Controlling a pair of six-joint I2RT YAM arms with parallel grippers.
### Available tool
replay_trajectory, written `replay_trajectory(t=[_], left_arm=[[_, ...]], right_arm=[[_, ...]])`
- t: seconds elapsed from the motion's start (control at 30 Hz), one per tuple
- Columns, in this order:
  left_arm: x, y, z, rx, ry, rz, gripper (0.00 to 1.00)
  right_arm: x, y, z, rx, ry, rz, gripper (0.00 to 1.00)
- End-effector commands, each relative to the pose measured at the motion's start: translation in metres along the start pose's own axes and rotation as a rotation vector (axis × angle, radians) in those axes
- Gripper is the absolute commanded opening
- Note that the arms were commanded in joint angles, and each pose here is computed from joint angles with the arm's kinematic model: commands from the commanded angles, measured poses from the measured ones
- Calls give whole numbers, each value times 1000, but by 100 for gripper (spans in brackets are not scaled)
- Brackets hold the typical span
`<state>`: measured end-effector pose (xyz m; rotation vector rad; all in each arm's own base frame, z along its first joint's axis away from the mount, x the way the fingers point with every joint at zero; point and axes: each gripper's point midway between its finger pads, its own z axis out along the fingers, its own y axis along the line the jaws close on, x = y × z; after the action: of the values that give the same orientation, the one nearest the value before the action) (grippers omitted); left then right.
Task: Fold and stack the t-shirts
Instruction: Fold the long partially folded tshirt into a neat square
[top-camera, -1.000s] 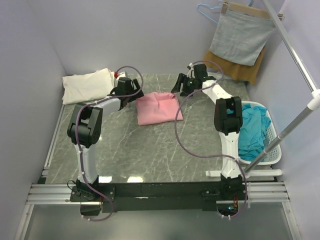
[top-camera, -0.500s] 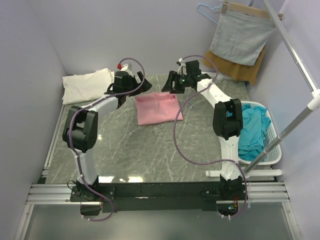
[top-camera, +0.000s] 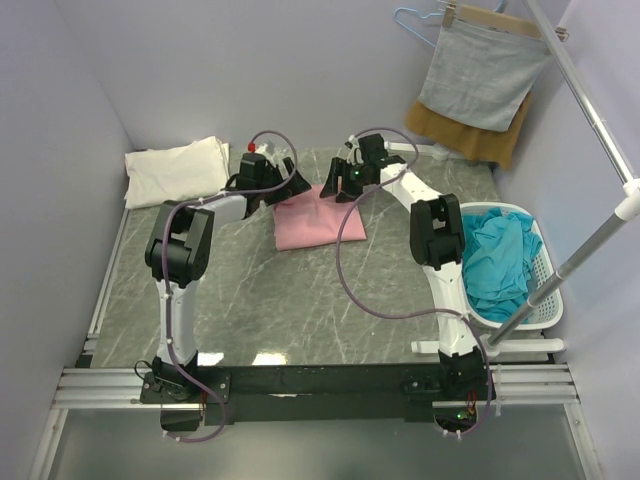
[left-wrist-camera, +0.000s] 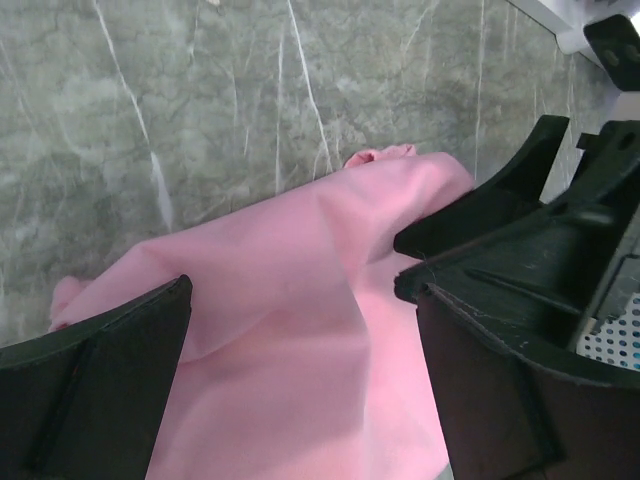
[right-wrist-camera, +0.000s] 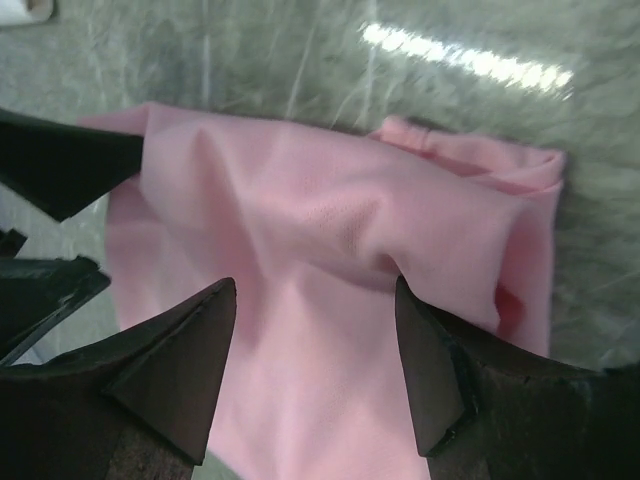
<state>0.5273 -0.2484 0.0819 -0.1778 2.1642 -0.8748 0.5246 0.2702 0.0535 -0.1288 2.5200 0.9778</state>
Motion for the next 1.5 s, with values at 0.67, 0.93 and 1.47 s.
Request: replay_trajectory(t=[0.67, 0.93, 1.47], left_arm=[[-35, 38, 32, -91, -53, 134, 100], [-101, -10, -11, -43, -258, 184, 100], [6, 24, -83, -98, -170, -30, 99]], right_arm=[[-67, -79, -16, 231, -183, 89, 76], [-55, -39, -54, 182, -203, 10, 81], [34, -29, -29, 68, 57, 40, 79]])
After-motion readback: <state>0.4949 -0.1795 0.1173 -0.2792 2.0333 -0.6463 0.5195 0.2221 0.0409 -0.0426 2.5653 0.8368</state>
